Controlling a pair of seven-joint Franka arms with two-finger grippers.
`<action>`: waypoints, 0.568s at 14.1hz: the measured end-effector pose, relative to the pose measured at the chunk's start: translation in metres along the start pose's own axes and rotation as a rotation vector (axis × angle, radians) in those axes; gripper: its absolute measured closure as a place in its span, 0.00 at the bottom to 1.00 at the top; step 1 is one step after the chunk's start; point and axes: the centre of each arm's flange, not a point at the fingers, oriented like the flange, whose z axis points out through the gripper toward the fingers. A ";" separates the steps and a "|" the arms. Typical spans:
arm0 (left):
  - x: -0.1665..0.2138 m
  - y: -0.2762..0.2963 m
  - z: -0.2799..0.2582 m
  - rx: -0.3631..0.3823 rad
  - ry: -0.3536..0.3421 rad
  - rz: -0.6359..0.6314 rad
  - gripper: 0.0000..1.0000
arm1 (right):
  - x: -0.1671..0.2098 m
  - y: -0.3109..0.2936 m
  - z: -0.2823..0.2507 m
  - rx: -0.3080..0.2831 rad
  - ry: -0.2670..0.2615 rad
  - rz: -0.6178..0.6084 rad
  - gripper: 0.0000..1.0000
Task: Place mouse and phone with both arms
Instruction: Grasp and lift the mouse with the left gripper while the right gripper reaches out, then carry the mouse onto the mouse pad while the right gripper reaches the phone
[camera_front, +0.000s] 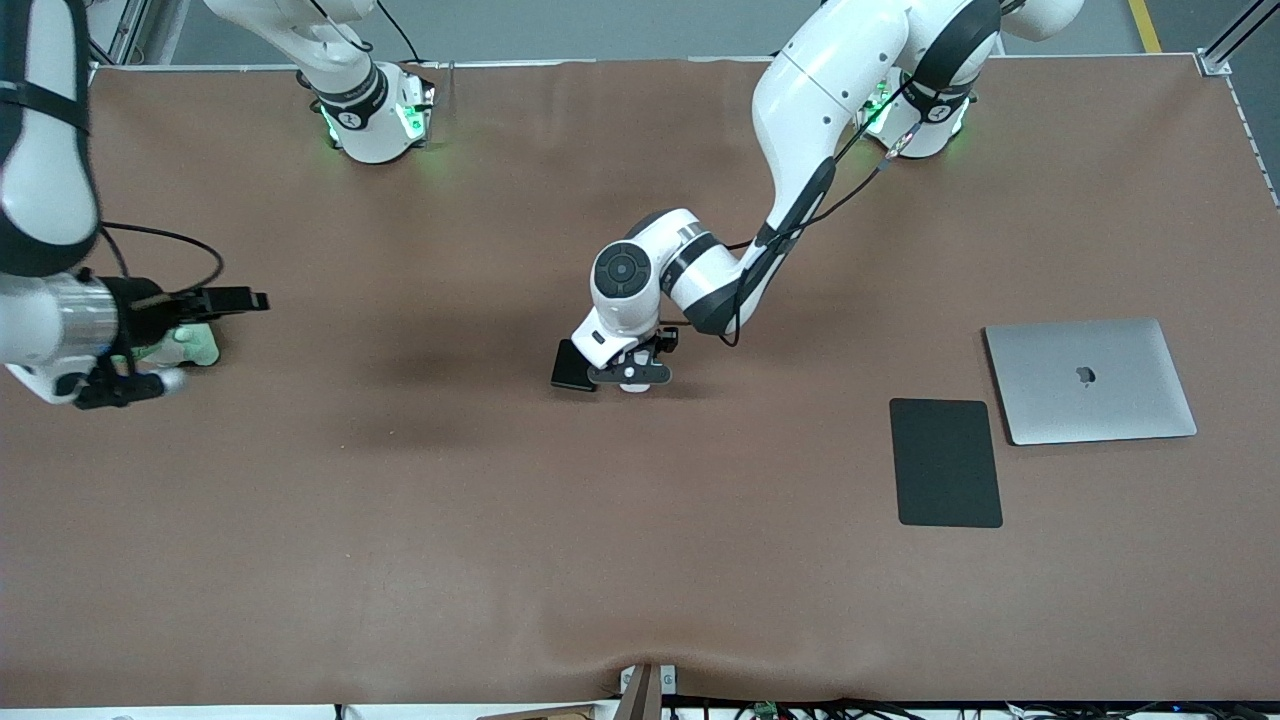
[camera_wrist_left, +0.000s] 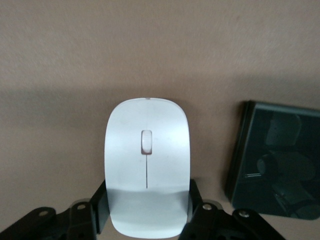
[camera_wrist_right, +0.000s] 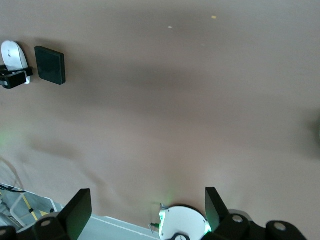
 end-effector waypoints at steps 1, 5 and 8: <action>0.006 -0.002 -0.008 -0.008 0.011 -0.009 0.38 | 0.007 -0.011 0.011 -0.003 0.000 -0.018 0.00; 0.044 -0.038 -0.060 -0.015 0.034 -0.078 0.38 | 0.029 -0.065 0.056 0.006 -0.001 -0.042 0.00; 0.076 -0.095 -0.101 0.036 0.000 -0.112 0.38 | 0.043 -0.114 0.096 0.006 0.025 0.035 0.00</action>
